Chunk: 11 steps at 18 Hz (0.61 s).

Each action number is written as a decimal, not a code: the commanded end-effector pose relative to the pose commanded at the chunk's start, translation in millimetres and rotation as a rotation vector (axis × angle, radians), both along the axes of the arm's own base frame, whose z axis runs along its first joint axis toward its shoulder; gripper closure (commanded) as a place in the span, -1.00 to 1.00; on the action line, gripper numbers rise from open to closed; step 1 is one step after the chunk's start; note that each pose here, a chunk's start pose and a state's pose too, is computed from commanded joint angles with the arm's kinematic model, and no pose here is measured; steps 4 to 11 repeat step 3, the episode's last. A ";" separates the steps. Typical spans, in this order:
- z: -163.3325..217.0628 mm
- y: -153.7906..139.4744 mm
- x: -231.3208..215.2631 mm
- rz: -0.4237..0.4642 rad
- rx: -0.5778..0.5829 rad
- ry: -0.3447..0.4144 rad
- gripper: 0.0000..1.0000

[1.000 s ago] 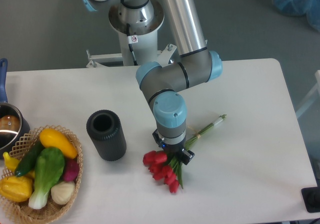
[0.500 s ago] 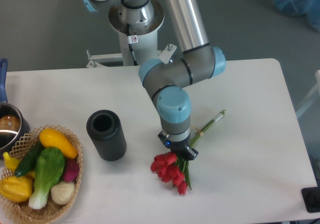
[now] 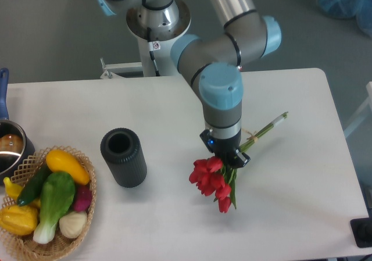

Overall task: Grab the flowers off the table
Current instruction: 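Lift the gripped tulip bundle up off the table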

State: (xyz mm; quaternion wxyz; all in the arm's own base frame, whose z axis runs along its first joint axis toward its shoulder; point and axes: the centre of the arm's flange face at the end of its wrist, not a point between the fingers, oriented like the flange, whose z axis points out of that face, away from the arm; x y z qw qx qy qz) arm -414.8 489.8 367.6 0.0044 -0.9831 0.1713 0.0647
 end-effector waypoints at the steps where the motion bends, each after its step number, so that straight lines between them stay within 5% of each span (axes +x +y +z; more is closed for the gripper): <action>1: 10.7 -5.1 0.1 0.005 0.003 0.007 1.00; 11: 24.4 -17.4 -2.4 0.021 0.006 0.009 1.00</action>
